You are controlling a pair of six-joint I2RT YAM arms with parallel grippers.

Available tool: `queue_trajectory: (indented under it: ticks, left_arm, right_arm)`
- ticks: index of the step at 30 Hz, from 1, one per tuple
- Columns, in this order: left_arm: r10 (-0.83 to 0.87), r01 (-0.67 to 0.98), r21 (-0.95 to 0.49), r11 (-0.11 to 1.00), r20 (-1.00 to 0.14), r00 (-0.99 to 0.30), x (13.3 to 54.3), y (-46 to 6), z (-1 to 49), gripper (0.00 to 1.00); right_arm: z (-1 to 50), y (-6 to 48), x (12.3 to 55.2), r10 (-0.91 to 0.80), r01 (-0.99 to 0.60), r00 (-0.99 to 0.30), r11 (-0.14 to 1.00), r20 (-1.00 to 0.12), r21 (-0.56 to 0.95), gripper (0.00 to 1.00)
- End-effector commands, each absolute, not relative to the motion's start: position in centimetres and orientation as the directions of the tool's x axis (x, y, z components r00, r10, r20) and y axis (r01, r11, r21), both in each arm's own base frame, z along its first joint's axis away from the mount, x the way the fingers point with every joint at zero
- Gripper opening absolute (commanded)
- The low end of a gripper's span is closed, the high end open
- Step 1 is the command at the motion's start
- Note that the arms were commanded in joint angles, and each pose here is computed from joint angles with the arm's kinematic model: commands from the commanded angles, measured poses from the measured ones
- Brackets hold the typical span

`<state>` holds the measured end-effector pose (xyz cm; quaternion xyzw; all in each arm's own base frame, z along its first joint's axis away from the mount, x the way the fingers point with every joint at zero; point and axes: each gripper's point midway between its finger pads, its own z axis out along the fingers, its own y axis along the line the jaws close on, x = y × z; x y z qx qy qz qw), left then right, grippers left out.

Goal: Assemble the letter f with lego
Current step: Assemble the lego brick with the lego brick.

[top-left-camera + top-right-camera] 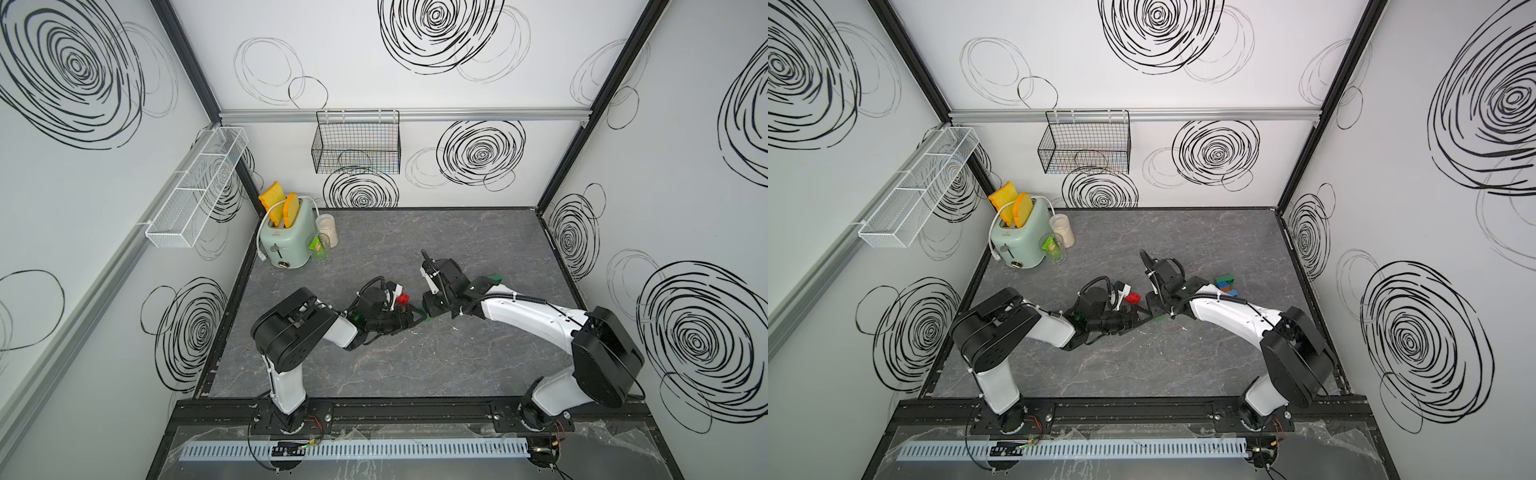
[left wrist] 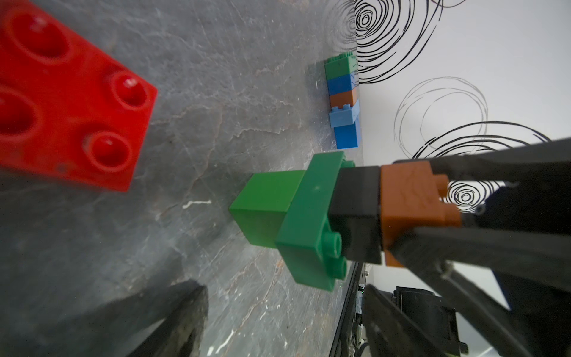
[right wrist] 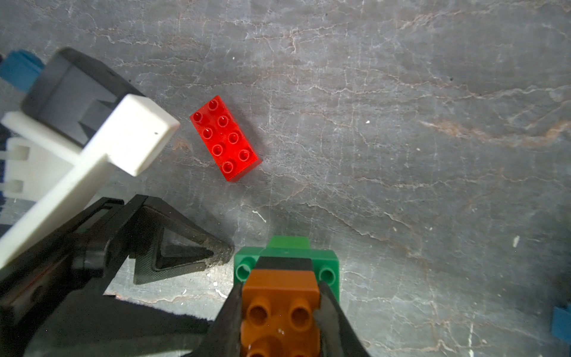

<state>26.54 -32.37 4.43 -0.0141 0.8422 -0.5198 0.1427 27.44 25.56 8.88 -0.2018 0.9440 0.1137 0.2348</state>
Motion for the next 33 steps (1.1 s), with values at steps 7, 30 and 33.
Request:
queue_trajectory:
  ticks: [7,30,33]
  left_arm:
    - [-0.187,0.132,-0.881,0.454,-0.239,-0.953,27.4,-32.3,4.6,0.80]
    - [-0.319,0.004,-0.800,0.600,-0.243,-0.916,27.2,-25.9,9.2,0.89]
    - [-0.342,-0.012,-0.788,0.616,-0.254,-0.905,27.5,-23.7,10.9,0.91]
  right_arm:
    - [0.8,22.1,20.9,-0.428,-0.443,-0.892,0.892,-0.148,0.093,0.32]
    - [1.0,20.9,23.5,-0.286,-0.285,-0.934,0.958,-0.213,-0.036,0.35]
    - [1.1,20.5,23.6,-0.262,-0.256,-0.938,0.965,-0.227,-0.055,0.35]
